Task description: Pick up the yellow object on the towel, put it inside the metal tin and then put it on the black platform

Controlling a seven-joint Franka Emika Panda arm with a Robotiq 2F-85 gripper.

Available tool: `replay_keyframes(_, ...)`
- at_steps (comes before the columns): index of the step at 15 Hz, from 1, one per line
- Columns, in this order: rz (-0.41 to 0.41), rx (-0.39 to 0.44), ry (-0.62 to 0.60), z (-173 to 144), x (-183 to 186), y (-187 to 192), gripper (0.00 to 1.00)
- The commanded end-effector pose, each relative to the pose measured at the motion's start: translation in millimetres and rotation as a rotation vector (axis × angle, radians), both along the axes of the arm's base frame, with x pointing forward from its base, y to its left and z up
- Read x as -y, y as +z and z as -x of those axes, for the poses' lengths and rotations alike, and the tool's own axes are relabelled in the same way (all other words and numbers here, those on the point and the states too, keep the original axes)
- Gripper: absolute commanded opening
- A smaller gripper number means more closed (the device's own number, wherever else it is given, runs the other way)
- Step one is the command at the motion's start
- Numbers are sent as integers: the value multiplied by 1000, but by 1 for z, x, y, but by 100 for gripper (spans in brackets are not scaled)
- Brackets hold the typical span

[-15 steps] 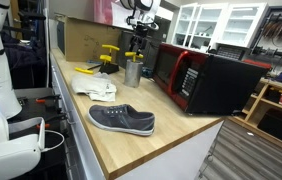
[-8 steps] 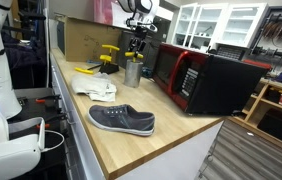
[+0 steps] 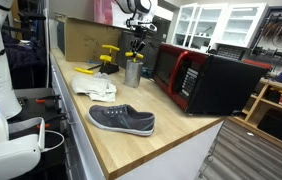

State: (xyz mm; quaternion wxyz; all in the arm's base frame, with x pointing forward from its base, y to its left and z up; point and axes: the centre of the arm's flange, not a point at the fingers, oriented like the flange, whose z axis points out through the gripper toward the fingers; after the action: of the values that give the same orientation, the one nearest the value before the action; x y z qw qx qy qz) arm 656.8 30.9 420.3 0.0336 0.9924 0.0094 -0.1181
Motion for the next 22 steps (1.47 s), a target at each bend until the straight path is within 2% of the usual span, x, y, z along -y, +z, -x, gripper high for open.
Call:
replay_keyframes(1,39,-6,3,-4,-5,8,6)
replay_keyframes(4,59,2,15,-1,-8,10,6)
replay_keyframes(5,68,2,15,-2,-9,10,35)
replay_keyframes(6,76,1,20,-2,-10,9,50)
replay_keyframes(7,92,1,29,-2,-9,9,55)
replay_keyframes(11,141,12,58,-3,-12,9,85)
replay_keyframes(12,146,22,65,-3,-13,8,42)
replay_keyframes(13,151,31,72,-3,-14,9,46)
replay_keyframes(14,154,41,79,-3,-16,9,45)
replay_keyframes(20,183,86,108,-5,-26,11,1)
replay_keyframes(21,187,86,110,-4,-27,11,6)
replay_keyframes(22,189,88,111,-3,-27,13,6)
